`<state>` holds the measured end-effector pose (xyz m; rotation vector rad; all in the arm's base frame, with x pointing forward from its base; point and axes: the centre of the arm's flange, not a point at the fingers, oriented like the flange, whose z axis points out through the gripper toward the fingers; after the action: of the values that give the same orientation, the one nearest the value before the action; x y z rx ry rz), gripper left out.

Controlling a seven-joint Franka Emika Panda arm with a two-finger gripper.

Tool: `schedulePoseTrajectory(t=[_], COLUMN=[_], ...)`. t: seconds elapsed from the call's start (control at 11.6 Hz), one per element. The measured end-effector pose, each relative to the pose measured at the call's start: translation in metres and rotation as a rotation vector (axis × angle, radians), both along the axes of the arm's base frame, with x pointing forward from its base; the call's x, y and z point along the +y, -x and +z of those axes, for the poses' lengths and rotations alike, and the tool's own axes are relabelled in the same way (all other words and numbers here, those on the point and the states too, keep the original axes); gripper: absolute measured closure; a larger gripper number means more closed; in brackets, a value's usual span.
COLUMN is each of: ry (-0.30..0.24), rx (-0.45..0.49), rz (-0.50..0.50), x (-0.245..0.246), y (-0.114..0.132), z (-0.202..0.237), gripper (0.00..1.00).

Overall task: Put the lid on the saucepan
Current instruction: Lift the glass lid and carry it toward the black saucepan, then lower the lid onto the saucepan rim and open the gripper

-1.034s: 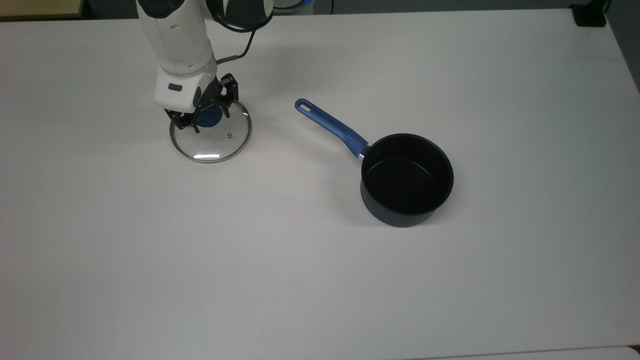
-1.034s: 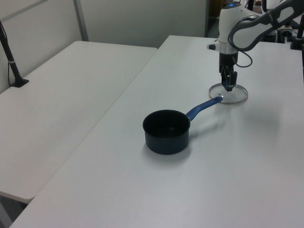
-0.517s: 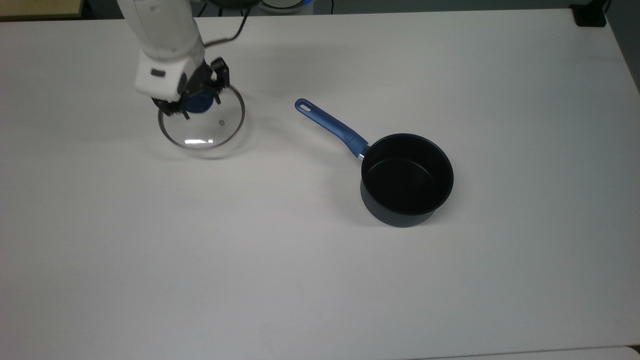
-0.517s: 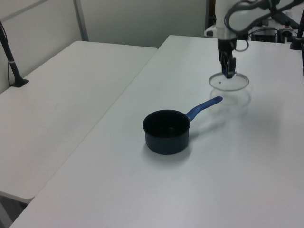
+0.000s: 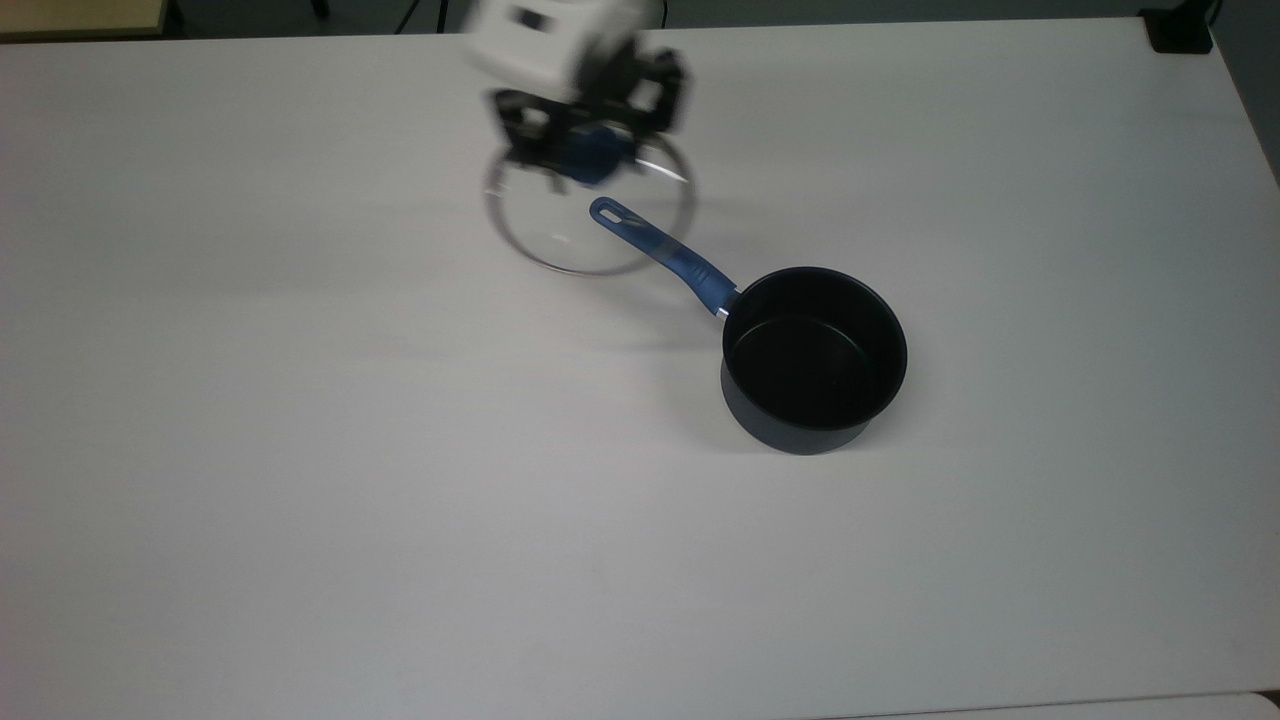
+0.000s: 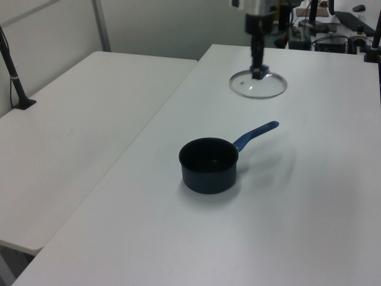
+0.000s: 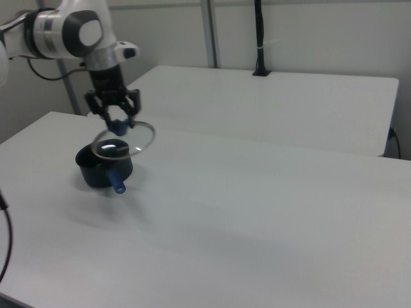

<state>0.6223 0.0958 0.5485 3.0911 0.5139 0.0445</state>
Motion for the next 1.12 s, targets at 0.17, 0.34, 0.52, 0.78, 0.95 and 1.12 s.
schedulePoseTrajectory(t=[0.17, 0.34, 0.52, 0.78, 0.95, 1.12], ry=[-0.032, -0.061, -0.071, -0.065, -0.074, -0.075], rx=[0.004, -0.011, -0.028, -0.063, -0.084, -0.088], rz=[-0.027, -0.026, -0.039, -0.060, -0.064, -0.064], x=[0.075, 0.142, 0.181, 0.195, 0.195, 0.196], y=[-0.021, -0.033, -0.044, -0.062, -0.069, -0.070], z=[-0.021, -0.051, -0.074, -0.108, -0.117, -0.116], gripper=[0.35, 0.35, 0.35, 0.35, 0.35, 0.35])
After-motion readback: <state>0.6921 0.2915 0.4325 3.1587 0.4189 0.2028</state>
